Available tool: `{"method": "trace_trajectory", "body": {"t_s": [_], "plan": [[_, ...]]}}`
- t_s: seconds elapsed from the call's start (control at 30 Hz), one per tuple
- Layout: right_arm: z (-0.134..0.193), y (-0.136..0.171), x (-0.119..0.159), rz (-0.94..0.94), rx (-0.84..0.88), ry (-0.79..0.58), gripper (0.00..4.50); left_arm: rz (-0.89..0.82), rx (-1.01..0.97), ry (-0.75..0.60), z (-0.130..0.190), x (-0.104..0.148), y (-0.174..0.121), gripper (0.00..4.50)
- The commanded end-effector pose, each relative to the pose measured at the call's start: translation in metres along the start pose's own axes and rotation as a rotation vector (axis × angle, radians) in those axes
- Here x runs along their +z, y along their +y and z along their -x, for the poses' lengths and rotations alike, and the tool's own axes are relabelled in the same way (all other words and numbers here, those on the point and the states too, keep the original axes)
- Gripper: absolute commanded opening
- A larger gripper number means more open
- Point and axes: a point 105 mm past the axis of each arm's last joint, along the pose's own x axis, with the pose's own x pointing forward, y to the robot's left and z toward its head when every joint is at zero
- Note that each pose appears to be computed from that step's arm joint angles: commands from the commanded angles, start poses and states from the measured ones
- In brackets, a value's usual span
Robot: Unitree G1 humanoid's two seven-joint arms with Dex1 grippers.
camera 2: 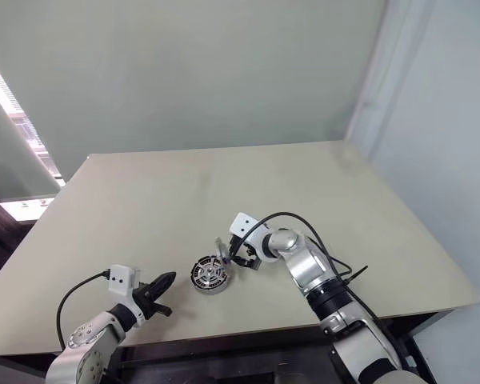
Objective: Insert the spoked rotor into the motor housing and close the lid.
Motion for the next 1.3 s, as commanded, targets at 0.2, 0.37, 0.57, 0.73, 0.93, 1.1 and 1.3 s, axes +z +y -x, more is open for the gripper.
{"method": "trace_trajectory", "body": {"t_s": [0.2,0.37,0.57,0.73,0.93,1.1,1.3], "plan": [[-0.016,0.028,0.017,-0.022,0.062,-0.052,4.48,-0.037,-0.003,-0.039,0.004,0.012,-0.001,0.0],[-0.016,0.03,0.022,-0.082,0.109,-0.108,4.48,-0.036,0.0,-0.042,0.005,0.012,-0.001,0.0],[-0.003,0.023,0.032,-0.162,0.192,-0.179,4.48,-0.036,0.001,-0.041,0.004,0.013,-0.001,0.0],[0.003,0.016,0.038,-0.218,0.211,-0.235,4.48,-0.036,-0.005,-0.045,0.0,0.014,-0.001,0.0],[0.0,0.025,0.037,-0.223,0.258,-0.276,4.48,-0.039,-0.01,-0.047,-0.001,0.015,-0.001,0.0],[-0.008,0.035,0.032,-0.235,0.283,-0.275,4.48,-0.042,-0.01,-0.046,0.001,0.016,0.0,0.0],[-0.019,0.04,0.022,-0.222,0.278,-0.244,4.48,-0.046,-0.004,-0.041,0.005,0.016,0.001,0.0]]}}
